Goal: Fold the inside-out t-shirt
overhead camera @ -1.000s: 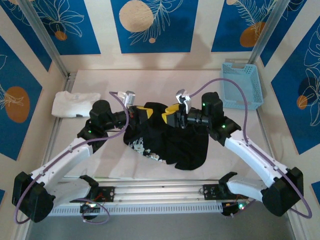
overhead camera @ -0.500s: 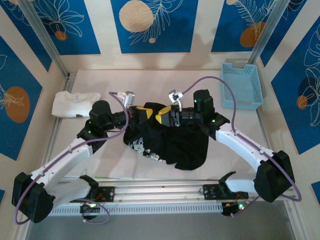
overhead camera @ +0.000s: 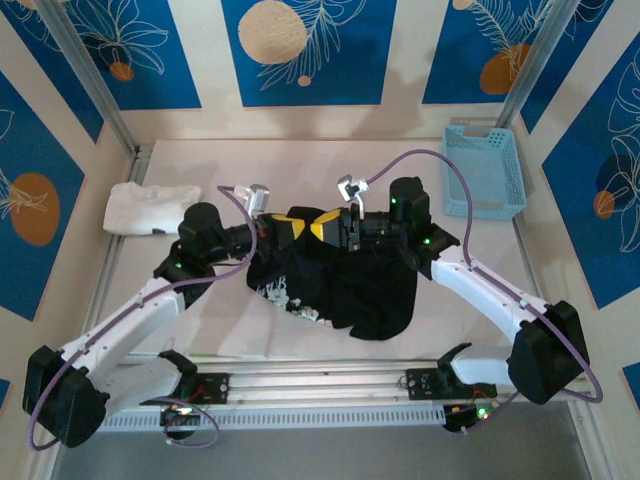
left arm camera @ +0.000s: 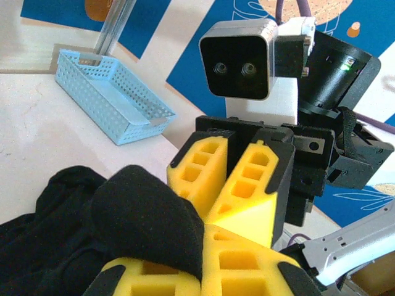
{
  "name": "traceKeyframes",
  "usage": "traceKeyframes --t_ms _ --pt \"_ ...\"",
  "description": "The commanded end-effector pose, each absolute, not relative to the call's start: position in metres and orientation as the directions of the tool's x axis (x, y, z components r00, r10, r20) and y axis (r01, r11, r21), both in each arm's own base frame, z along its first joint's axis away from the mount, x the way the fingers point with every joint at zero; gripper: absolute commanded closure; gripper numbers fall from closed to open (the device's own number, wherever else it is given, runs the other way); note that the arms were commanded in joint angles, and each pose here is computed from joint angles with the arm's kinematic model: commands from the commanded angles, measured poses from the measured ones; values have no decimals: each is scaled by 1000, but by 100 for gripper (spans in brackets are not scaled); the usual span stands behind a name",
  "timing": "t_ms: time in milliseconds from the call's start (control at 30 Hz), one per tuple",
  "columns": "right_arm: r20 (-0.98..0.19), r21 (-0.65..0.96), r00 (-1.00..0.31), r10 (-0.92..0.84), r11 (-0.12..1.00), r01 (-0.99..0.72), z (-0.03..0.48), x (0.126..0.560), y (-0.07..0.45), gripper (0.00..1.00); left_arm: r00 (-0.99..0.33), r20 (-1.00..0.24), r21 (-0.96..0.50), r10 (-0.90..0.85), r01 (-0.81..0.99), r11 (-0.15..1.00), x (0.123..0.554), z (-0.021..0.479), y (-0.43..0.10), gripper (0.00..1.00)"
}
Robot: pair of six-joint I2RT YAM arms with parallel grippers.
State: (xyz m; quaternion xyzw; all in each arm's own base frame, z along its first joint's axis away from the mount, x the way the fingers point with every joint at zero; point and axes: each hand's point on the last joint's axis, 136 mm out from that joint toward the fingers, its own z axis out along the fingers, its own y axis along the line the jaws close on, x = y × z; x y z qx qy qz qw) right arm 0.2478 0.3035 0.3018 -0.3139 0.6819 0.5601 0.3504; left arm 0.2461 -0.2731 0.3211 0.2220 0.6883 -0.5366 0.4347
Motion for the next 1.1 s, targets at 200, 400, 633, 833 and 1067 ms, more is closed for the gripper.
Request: traceKeyframes --t_ms 200,400,633,833,1067 --pt "-843 528 -538 -24 155 -835 316 248 304 100 -466 -865 -501 -185 798 335 246 332 -267 100" --pt "-848 520 -529 -23 154 -840 321 246 303 100 -462 -869 -495 -178 793 355 248 328 -265 99" --pt "-866 495 -500 2 142 -857 336 240 299 100 -464 -871 -488 -162 773 406 254 316 -262 84" --pt "-874 483 -485 23 143 -864 344 238 300 100 -458 -877 -472 -145 762 443 257 310 -259 61" --pt "-884 466 -465 46 159 -870 351 238 307 100 -433 -889 -449 -147 768 456 251 311 -253 48"
